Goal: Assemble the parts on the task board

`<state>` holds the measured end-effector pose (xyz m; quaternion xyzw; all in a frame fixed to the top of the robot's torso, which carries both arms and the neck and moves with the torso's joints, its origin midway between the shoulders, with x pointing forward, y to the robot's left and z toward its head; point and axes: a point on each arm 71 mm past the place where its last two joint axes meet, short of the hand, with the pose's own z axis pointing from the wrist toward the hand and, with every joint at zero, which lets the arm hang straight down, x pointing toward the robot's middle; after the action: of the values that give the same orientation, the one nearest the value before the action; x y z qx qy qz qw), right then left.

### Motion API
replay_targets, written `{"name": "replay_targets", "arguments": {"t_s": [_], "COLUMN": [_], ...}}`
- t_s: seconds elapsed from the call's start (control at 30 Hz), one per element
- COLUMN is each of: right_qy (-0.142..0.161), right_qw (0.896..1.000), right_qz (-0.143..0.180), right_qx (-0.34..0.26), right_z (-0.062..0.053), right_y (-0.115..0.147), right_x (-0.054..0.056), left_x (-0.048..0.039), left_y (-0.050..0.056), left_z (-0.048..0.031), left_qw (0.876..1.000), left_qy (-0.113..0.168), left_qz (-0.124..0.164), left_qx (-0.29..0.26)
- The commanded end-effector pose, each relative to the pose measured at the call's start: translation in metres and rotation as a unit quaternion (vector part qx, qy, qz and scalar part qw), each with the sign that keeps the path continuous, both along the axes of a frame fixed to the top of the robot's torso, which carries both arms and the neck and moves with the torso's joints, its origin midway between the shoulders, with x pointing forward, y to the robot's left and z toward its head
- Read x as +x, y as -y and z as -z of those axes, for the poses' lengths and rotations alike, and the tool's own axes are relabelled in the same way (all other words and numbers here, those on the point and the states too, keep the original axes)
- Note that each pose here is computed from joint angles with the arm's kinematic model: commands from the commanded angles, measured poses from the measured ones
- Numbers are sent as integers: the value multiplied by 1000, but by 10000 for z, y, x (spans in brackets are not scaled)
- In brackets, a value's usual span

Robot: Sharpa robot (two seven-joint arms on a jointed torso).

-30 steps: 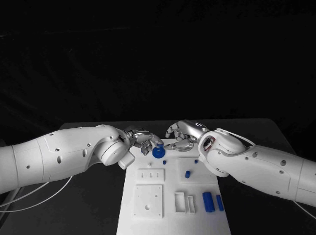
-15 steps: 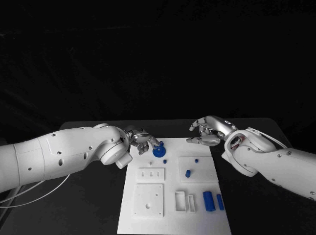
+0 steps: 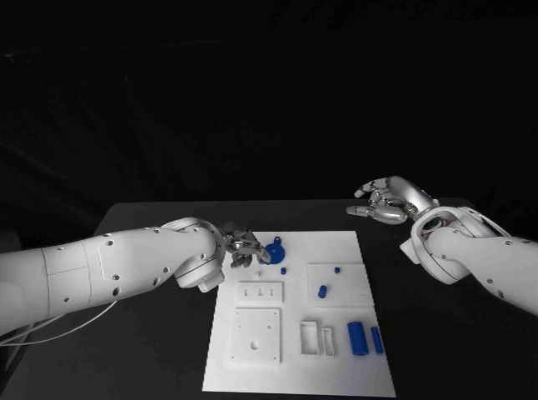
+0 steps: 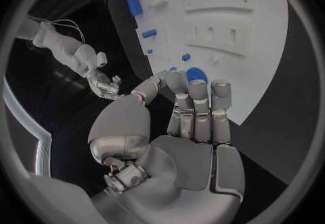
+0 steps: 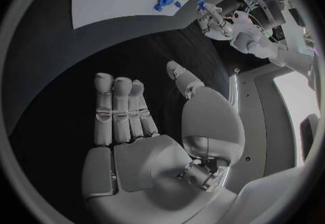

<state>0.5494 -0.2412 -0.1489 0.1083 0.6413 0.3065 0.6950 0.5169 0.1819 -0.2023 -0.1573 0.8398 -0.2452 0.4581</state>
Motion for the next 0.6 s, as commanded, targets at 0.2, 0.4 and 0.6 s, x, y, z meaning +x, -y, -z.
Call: {"name": "replay_targets", "arguments": {"t_s": [0.2,0.4,0.6], "right_qy": [3,1,1], "right_qw": [999,999,999], "right_qz": [15,19,19], "right_qx": [36,39,39], "right_z": [-35,-45,-51], "right_y": [101,128,126], "right_x": [55,74,78], "left_x": [-47,-78,-114], "left_y": [60,66,43], "left_z": [144,238,330], "left_qw": [998,998,998], "left_qy": [3,-10,-16], "left_qz": [3,-4,-10], "left_qx": [55,62,64]}}
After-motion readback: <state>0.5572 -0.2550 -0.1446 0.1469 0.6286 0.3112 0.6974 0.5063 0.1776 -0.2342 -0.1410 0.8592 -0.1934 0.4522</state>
